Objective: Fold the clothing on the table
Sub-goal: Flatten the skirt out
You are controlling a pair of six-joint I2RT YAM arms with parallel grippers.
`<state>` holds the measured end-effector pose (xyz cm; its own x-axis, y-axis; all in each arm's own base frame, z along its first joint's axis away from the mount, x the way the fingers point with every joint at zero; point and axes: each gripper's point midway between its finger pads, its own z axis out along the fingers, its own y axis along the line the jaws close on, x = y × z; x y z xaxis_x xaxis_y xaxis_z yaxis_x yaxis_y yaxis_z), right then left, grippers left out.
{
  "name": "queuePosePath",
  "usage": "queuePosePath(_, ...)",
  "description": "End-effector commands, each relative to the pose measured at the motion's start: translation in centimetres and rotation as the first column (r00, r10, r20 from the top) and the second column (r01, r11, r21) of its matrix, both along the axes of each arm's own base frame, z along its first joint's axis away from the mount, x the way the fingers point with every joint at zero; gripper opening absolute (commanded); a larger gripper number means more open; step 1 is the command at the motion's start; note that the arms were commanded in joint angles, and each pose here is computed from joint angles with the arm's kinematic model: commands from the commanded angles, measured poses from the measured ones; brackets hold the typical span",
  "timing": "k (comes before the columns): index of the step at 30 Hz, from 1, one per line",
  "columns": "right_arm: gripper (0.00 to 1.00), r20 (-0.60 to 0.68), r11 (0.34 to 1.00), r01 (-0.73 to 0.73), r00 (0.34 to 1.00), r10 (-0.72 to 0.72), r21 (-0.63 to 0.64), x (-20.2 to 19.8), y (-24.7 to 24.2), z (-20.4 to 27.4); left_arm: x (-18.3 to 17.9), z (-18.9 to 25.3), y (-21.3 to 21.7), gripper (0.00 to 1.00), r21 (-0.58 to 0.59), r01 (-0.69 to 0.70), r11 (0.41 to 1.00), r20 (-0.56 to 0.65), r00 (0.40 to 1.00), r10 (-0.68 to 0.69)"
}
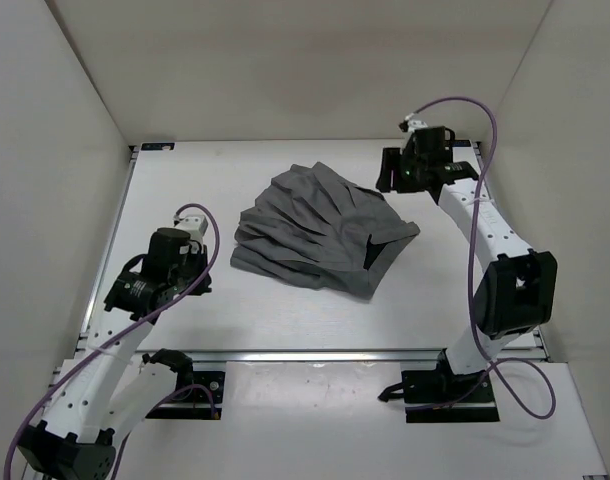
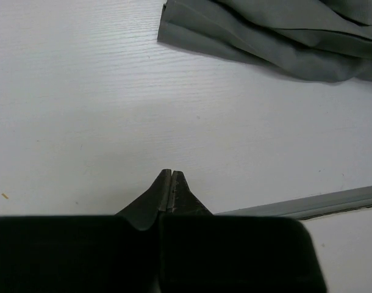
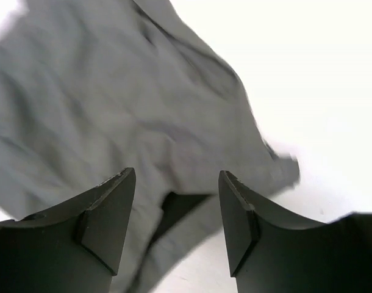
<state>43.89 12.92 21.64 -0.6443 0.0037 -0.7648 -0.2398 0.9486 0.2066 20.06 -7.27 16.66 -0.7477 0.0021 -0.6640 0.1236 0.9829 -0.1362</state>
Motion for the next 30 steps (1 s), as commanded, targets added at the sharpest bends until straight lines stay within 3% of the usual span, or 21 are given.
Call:
queuePosePath(1,0.55,-0.094,0.998,0.061,0.994,-0.063,-0.026,-1.1,-3.1,-4.2,0.1,0.5,0.6,0.0,-0.011,-0.036,0.999,0.025,0.999,0.037)
queuePosePath(3,0.55,-0.155,0.992,0.118,0.98,-0.123,-0.04,-2.2,-5.5,-7.0,0.0,1.2,-0.1,0.15,-0.028,0.013,1.0,0.057,0.998,-0.012)
queuePosePath(4,0.55,-0.161,0.99,0.135,0.977,-0.139,-0.034,-2.3,-6.0,-7.4,-0.2,1.2,-0.2,0.18,-0.032,0.026,0.999,0.064,0.998,-0.024)
queuePosePath(8,0.56,-0.214,0.976,0.213,0.953,-0.215,-0.032,-2.7,-8.4,-10.7,-0.9,3.0,-1.9,0.2,-0.075,0.156,0.985,0.141,0.979,-0.144)
queuePosePath(10,0.56,-0.253,0.971,0.237,0.938,-0.237,-0.032,-2.7,-9.2,-11.8,-0.2,2.9,-2.5,0.14,-0.133,0.137,0.982,0.141,0.983,-0.119)
queuePosePath(12,0.57,-0.289,0.967,0.25,0.924,-0.25,-0.037,-2.9,-9.2,-13.0,-0.2,3.1,-5.7,0.16,-0.262,0.22,0.94,0.13,0.973,-0.191)
queuePosePath(14,0.6,-0.301,0.955,0.294,0.908,-0.29,-0.031,-2.8,-10.4,-13.4,0.3,4.5,-10.9,0.17,-0.456,0.309,0.835,0.167,0.951,-0.26)
queuePosePath(15,0.59,-0.305,0.952,0.304,0.905,-0.297,-0.026,-2.9,-10.7,-13.6,-0.3,4.2,-13.1,0.18,-0.52,0.309,0.796,0.144,0.951,-0.275)
queuePosePath(16,0.59,-0.312,0.95,0.312,0.9,-0.305,-0.028,-3.0,-11.1,-13.8,-0.4,5.8,-15.4,0.22,-0.548,0.374,0.748,0.217,0.928,-0.304)
queuePosePath(18,0.6,-0.312,0.949,0.316,0.9,-0.304,-0.012,-3.1,-11.2,-13.7,0.4,5.7,-17.5,0.26,-0.582,0.359,0.729,0.207,0.933,-0.294)
queuePosePath(20,0.6,-0.307,0.949,0.314,0.903,-0.3,-0.003,-3.1,-11.1,-13.6,1.4,4.5,-19.3,0.5,-0.649,0.312,0.693,0.138,0.945,-0.297)
queuePosePath(26,0.6,-0.289,0.95,0.311,0.913,-0.287,0.04,-3.5,-10.3,-13.1,2.6,4.0,-23.7,0.59,-0.739,0.228,0.633,0.044,0.955,-0.292)
queuePosePath(30,0.61,-0.278,0.948,0.306,0.922,-0.271,0.09,-3.4,-9.8,-12.7,3.8,3.3,-27.7,0.7,-0.689,0.256,0.678,0.033,0.946,-0.323)
